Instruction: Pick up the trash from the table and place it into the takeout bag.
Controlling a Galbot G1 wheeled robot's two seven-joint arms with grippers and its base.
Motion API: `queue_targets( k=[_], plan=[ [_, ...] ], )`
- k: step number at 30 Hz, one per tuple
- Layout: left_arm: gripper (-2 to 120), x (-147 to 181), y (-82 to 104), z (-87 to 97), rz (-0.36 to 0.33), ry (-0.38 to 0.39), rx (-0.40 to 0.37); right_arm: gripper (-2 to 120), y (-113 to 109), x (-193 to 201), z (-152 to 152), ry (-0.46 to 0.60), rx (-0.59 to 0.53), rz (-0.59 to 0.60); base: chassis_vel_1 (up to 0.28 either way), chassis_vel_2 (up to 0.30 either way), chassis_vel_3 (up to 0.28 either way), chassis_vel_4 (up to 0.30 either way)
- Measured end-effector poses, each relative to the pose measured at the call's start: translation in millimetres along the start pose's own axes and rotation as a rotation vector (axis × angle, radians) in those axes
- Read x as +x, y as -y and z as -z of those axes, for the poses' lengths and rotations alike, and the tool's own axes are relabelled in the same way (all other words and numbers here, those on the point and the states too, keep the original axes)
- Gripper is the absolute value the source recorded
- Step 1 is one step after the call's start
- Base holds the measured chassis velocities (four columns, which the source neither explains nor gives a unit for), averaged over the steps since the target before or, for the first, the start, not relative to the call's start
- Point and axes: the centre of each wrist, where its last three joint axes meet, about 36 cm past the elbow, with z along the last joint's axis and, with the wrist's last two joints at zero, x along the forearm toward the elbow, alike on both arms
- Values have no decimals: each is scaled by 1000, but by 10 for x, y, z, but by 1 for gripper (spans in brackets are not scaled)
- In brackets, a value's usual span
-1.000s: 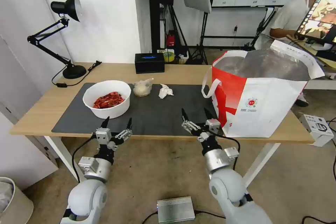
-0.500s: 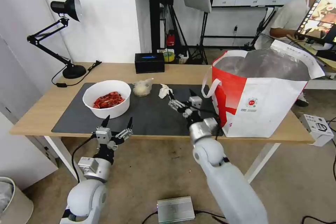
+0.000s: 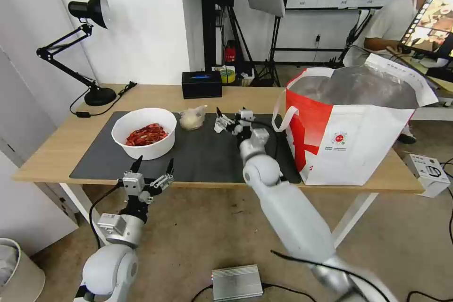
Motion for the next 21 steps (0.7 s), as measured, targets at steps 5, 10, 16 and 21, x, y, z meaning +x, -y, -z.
queue_targets(
  k=[5,10,16,21],
  plan=[
    [100,14,11,7,0,1,3,100,-27,-152,134,-51,-6,-29,0,0,0,0],
    [100,59,42,1,1,-1,11,100,-189,-437,218,-165,0,-83,0,0,0,0],
    [100,122,51,16,0,4,13,100,-362,-580,210,-254,-5,-122,0,0,0,0],
    [100,159,18,41,6,9,11,100,-378,-633,179,-307,7,-160,0,0,0,0]
  ],
)
